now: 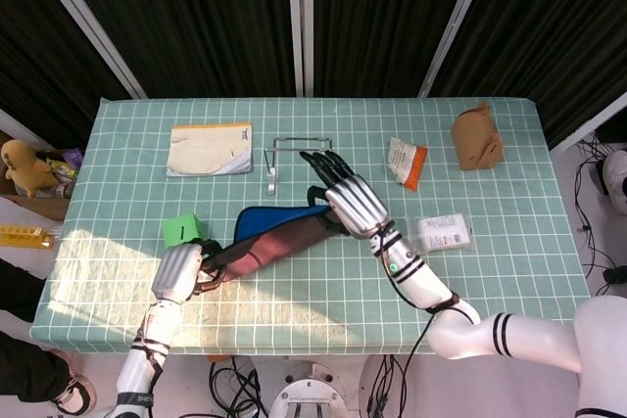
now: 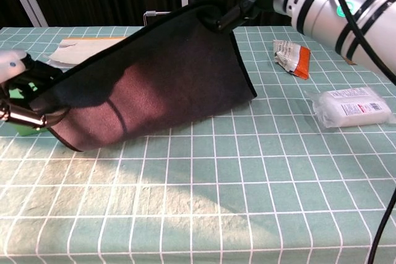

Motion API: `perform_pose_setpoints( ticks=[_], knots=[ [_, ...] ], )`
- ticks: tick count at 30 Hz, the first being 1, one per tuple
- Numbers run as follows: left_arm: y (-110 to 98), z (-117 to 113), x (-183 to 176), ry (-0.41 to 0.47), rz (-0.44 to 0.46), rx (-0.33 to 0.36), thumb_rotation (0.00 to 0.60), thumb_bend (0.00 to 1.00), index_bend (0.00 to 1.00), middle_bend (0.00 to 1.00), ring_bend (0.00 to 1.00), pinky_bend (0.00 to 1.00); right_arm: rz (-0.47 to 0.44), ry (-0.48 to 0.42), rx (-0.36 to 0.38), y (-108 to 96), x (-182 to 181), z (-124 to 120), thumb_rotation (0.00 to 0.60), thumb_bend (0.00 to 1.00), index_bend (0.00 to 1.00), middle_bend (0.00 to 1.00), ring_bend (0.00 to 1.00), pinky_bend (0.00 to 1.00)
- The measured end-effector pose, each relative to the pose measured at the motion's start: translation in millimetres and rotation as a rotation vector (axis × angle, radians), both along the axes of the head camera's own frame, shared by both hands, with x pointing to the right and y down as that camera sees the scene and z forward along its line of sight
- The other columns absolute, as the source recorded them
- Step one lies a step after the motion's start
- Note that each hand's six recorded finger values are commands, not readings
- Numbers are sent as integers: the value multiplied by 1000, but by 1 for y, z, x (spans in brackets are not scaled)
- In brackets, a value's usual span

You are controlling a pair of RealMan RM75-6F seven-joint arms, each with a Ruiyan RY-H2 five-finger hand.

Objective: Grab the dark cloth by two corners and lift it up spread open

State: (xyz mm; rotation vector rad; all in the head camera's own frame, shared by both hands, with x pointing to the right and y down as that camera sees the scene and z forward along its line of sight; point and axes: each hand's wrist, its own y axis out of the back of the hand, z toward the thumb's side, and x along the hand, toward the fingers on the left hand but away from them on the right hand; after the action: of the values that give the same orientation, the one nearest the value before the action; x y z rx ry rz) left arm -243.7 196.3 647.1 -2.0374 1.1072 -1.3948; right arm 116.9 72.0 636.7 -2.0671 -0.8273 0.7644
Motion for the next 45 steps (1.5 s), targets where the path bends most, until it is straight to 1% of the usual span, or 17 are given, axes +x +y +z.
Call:
perform_pose_setpoints(
  ticks=[6,12,17,21,24,29,32,33,36,37,42,45],
  knots=[
    [-39,-16,14,-60,114,49,600,483,776,513,421,514,89,-78,-46,7,32,4,600,522,866,6,0,0],
    [-69,-28,31,-118,200,77,600,483,779,515,421,515,177,-145,-113,12,58,22,600,526,869,7,0,0],
    [-89,-33,44,-154,236,79,600,483,781,517,421,515,243,-202,-145,10,71,38,600,525,877,8,0,0],
    [-115,-41,56,-168,240,96,600,483,781,517,421,515,283,-251,-142,3,71,42,600,524,878,8,0,0],
    [-136,-48,62,-186,236,112,600,482,781,517,421,515,303,-280,-128,-7,67,41,600,522,879,8,0,0],
    [-170,-56,65,-229,215,121,600,482,781,517,421,515,345,-318,-111,-33,56,40,600,519,880,8,0,0],
    [-192,-57,64,-254,190,107,600,483,781,517,419,515,353,-319,-130,-47,49,44,600,513,885,6,0,0],
    [-202,-57,64,-266,177,103,600,483,781,517,419,514,354,-321,-141,-51,46,45,600,513,888,5,0,0],
    [-229,-58,64,-292,145,104,600,479,781,517,419,512,372,-329,-168,-71,38,47,600,513,892,7,0,0],
    [-237,-58,64,-296,133,102,600,475,782,516,419,512,380,-327,-172,-81,36,48,600,513,893,7,0,0],
    [-278,-58,64,-299,65,94,600,465,789,523,419,514,420,-311,-154,-117,32,48,600,514,904,12,0,0],
    [-298,-56,66,-292,25,79,600,462,791,525,419,516,448,-287,-139,-139,31,48,600,509,907,18,0,0]
  ],
)
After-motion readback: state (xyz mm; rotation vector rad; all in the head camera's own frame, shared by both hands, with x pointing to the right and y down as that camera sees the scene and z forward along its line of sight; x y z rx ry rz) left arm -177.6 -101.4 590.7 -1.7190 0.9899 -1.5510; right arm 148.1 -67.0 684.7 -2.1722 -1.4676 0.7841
